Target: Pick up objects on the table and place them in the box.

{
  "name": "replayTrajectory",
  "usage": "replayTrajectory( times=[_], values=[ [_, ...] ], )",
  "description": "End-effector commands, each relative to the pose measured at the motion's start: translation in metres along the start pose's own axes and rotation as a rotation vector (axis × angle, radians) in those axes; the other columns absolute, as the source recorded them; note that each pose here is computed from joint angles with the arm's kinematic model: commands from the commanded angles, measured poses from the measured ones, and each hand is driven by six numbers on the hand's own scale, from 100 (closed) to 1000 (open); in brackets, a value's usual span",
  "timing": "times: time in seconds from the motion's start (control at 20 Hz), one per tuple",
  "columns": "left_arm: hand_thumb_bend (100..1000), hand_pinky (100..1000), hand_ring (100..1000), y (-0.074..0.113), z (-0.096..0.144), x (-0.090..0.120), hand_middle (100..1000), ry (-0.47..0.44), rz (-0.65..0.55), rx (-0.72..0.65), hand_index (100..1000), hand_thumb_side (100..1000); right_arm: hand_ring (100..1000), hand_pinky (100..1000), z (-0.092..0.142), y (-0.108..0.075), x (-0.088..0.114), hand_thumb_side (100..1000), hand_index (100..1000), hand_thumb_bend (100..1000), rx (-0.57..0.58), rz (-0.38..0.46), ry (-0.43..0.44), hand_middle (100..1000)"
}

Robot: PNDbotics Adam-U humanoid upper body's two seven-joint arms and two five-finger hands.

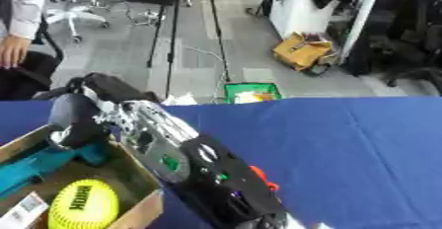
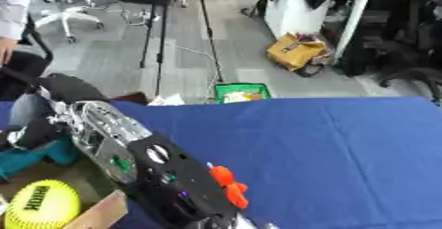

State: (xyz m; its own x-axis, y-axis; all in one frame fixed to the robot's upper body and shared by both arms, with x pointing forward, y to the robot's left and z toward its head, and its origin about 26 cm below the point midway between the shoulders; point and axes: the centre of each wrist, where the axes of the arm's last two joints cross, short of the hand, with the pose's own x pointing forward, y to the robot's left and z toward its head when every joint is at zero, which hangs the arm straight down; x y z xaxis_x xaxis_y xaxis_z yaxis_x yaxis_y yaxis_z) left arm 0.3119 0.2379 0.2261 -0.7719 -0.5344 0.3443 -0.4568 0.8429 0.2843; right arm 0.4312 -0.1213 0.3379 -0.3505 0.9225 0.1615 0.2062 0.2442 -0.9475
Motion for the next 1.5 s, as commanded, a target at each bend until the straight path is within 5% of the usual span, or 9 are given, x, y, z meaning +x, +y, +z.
replayTrajectory(
  times=[0.05,0.3,0.35,0.4,0.45,0.7,1.0,1.5],
  values=[
    [100,1000,912,0.004,-0.005,0.003,968,-0.026,-0.002,0.015,859,812,446,100,-0.001,-0.007,0.005,381,448,100,-0.016,0.003,-0.021,401],
    [100,1000,913,0.005,-0.006,0.003,968,-0.026,-0.005,0.016,859,814,509,130,0.002,-0.009,0.007,514,539,100,0.0,0.033,-0.038,476],
    [100,1000,913,0.005,-0.006,0.003,969,-0.026,-0.005,0.016,859,815,554,283,0.003,-0.01,0.008,644,600,100,0.003,0.051,-0.041,534],
    [100,1000,913,0.005,-0.006,0.003,969,-0.026,-0.005,0.017,859,815,554,283,0.004,-0.011,0.009,644,600,100,0.007,0.072,-0.045,534],
    [100,1000,913,0.005,-0.006,0.003,968,-0.026,-0.005,0.017,860,815,603,391,0.005,-0.012,0.009,755,649,100,0.012,0.088,-0.047,587],
    [100,1000,913,0.005,-0.006,0.003,968,-0.026,-0.005,0.019,860,815,722,615,0.009,-0.02,0.014,992,747,100,0.061,0.155,-0.054,706],
    [100,1000,913,0.005,-0.005,0.003,968,-0.025,-0.005,0.024,860,817,797,781,0.014,-0.027,0.018,1000,774,100,0.077,0.173,-0.056,782],
    [100,1000,913,0.005,-0.005,0.003,969,-0.025,-0.005,0.032,862,821,811,825,0.02,-0.035,0.022,1000,773,100,-0.004,0.153,-0.072,794]
  ],
)
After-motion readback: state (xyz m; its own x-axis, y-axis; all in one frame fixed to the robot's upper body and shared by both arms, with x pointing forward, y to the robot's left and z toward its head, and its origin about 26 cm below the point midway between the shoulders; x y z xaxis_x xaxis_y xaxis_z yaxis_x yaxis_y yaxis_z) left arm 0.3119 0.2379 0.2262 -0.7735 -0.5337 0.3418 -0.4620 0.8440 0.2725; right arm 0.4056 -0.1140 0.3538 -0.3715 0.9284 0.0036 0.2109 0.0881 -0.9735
